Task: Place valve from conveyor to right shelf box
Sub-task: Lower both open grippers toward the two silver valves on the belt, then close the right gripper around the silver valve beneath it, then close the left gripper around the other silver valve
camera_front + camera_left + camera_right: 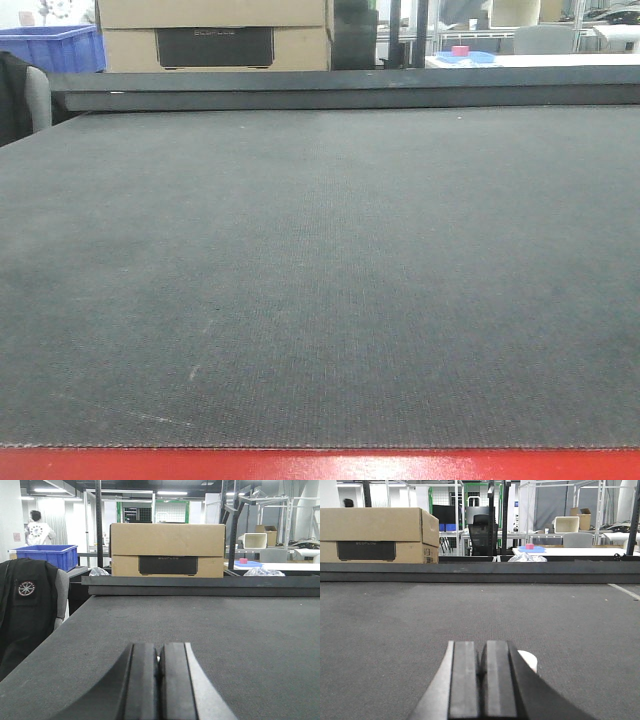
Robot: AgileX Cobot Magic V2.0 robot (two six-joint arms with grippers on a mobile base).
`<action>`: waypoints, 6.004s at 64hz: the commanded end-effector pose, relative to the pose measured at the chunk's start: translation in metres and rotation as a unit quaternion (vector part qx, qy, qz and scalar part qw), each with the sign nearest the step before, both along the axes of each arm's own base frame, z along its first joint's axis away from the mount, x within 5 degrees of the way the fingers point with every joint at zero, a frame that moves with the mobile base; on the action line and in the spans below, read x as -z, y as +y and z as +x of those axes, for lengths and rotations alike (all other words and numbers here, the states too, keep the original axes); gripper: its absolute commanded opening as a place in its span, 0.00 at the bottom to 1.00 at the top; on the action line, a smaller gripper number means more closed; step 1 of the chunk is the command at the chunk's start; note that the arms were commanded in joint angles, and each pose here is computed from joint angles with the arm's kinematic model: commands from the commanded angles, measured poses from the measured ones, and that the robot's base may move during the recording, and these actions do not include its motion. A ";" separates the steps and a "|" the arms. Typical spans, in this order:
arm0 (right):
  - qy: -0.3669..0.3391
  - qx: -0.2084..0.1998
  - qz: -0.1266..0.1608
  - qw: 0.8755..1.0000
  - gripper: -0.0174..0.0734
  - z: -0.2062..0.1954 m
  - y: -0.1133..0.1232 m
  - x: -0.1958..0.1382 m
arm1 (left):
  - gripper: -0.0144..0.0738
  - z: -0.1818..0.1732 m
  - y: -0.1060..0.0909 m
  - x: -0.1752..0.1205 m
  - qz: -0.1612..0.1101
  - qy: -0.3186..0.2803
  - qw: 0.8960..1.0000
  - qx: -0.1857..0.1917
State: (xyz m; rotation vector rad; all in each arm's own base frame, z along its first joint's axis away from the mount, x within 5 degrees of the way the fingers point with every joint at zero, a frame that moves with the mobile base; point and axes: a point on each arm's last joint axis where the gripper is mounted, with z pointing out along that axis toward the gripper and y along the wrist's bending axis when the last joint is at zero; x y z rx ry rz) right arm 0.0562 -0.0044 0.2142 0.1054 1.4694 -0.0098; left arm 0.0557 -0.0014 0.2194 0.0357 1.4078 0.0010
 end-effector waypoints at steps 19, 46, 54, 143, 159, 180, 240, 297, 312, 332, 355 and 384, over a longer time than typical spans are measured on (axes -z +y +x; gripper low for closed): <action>-0.010 0.001 -0.005 1.000 0.01 -0.001 0.000 -0.002 | 0.04 -0.001 0.000 -0.002 -0.004 -0.010 1.000 -0.001; -0.010 0.001 -0.005 1.000 0.01 -0.001 0.000 -0.002 | 0.04 -0.001 0.000 -0.002 -0.004 -0.010 1.000 -0.001; -0.042 0.003 -0.007 0.999 0.01 -0.001 0.000 -0.008 | 0.04 -0.001 0.000 -0.002 -0.001 -0.007 1.000 -0.001; 0.541 -0.044 0.046 0.838 0.01 0.186 -0.007 -0.137 | 0.04 0.225 -0.011 -0.158 -0.036 0.530 0.847 0.014; 0.632 -0.029 0.030 0.774 0.01 0.214 -0.017 -0.115 | 0.04 0.239 -0.011 -0.143 -0.034 0.575 0.817 0.014; 0.641 -0.031 0.028 0.766 0.53 0.228 -0.018 -0.101 | 0.04 0.241 -0.011 -0.141 -0.034 0.579 0.814 0.014; 0.695 -0.010 0.059 0.717 0.66 0.246 -0.049 -0.021 | 0.04 0.239 -0.011 -0.140 -0.034 0.585 0.810 0.014; 0.687 -0.011 0.052 0.725 0.01 0.230 -0.047 -0.056 | 0.04 0.232 0.022 -0.136 -0.059 0.622 0.780 -0.033; 0.608 -0.028 0.077 0.789 0.01 0.210 -0.035 -0.105 | 0.21 0.234 0.039 -0.120 -0.057 0.640 0.765 -0.040; 0.581 -0.029 0.072 0.810 0.01 0.196 -0.032 -0.126 | 0.77 0.266 0.015 -0.088 -0.002 0.635 0.773 -0.004; 0.585 -0.030 0.074 0.807 0.01 0.195 -0.032 -0.125 | 0.76 0.291 0.010 -0.036 0.034 0.695 0.718 -0.011; 0.585 -0.030 0.074 0.807 0.01 0.195 -0.032 -0.125 | 0.61 0.293 0.011 -0.029 0.017 0.701 0.712 -0.027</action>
